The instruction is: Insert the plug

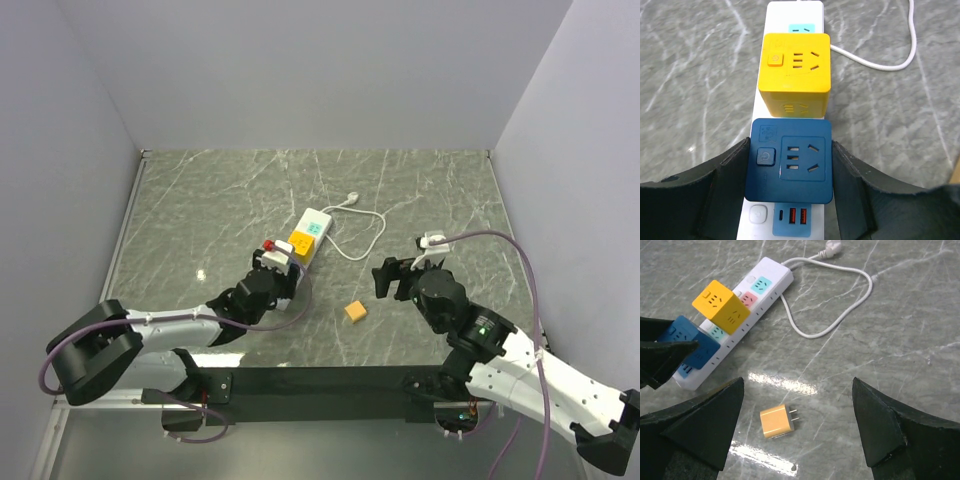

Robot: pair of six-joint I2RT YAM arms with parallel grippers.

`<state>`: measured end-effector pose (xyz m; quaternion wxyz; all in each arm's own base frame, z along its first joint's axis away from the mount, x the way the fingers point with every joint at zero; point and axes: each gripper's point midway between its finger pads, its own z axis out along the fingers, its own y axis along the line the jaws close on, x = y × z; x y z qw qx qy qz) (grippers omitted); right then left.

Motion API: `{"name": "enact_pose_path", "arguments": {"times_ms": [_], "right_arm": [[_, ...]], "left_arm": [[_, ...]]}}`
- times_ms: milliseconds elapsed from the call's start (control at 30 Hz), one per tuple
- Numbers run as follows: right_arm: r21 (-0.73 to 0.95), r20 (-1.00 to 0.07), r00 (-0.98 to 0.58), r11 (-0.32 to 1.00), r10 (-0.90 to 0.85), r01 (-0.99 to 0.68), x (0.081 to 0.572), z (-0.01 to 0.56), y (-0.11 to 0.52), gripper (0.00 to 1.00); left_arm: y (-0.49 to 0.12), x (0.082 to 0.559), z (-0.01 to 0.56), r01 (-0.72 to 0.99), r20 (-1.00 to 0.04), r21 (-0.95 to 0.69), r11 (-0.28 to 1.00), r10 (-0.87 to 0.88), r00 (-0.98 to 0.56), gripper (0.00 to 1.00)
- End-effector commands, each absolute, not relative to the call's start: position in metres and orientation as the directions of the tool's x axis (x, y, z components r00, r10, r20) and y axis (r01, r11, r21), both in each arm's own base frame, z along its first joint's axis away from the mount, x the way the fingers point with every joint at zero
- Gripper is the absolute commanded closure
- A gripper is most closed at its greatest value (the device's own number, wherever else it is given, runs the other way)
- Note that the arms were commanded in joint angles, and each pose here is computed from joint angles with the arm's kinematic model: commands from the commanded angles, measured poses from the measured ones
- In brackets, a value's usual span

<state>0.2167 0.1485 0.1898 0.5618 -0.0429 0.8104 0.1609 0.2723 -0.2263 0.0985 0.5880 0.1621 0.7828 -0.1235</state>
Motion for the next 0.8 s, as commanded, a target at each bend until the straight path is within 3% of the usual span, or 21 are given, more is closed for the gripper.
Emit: {"name": "enact_pose_path", "arguments": {"times_ms": [0, 67, 167, 200, 233, 267, 467, 533, 767], "right_arm": [[0.282, -0.929, -0.311, 0.929, 0.202, -0.24, 0.221, 0.207, 0.15, 0.05], [0.294, -0.928, -0.308, 0.921, 0.21, -0.257, 0.218, 0.209, 0.15, 0.06], [0.293, -0.93, -0.302, 0.921, 0.211, -0.259, 0.215, 0.209, 0.146, 0.05], [0.292, -0.93, -0.303, 0.921, 0.21, -0.258, 0.214, 0.207, 0.145, 0.06], [0.291, -0.93, -0.304, 0.919, 0.207, -0.265, 0.213, 0.207, 0.145, 0.05], [0.289, -0.93, -0.305, 0.92, 0.204, -0.266, 0.213, 0.206, 0.145, 0.05], [0.288, -0.932, -0.306, 0.913, 0.197, -0.29, 0.211, 0.207, 0.148, 0.05], [0.283, -0.932, -0.308, 0.914, 0.19, -0.291, 0.21, 0.206, 0.147, 0.05], [0.285, -0.936, -0.294, 0.91, 0.195, -0.302, 0.209, 0.208, 0.147, 0.05]], "left_arm": [[-0.215, 0.286, 0.139, 0.301, -0.981, -0.028, 0.953, 0.032, -0.193, 0.93], [-0.212, 0.284, 0.157, 0.299, -0.987, -0.057, 0.953, -0.008, -0.162, 0.86], [-0.214, 0.277, 0.179, 0.341, -0.991, -0.094, 0.935, -0.057, -0.118, 0.51], [-0.214, 0.276, 0.185, 0.345, -0.992, -0.098, 0.933, -0.065, -0.106, 0.27], [-0.217, 0.271, 0.192, 0.361, -0.993, -0.101, 0.927, -0.072, -0.092, 0.2], [-0.215, 0.271, 0.195, 0.343, -0.995, -0.081, 0.936, -0.059, -0.076, 0.03], [-0.231, 0.26, 0.206, 0.35, -0.998, -0.026, 0.936, -0.007, -0.056, 0.01], [-0.248, 0.249, 0.203, 0.435, -0.999, -0.019, 0.9, 0.005, -0.055, 0.01], [-0.334, 0.191, 0.166, 0.766, -0.99, 0.046, 0.641, 0.133, -0.051, 0.03]]}}
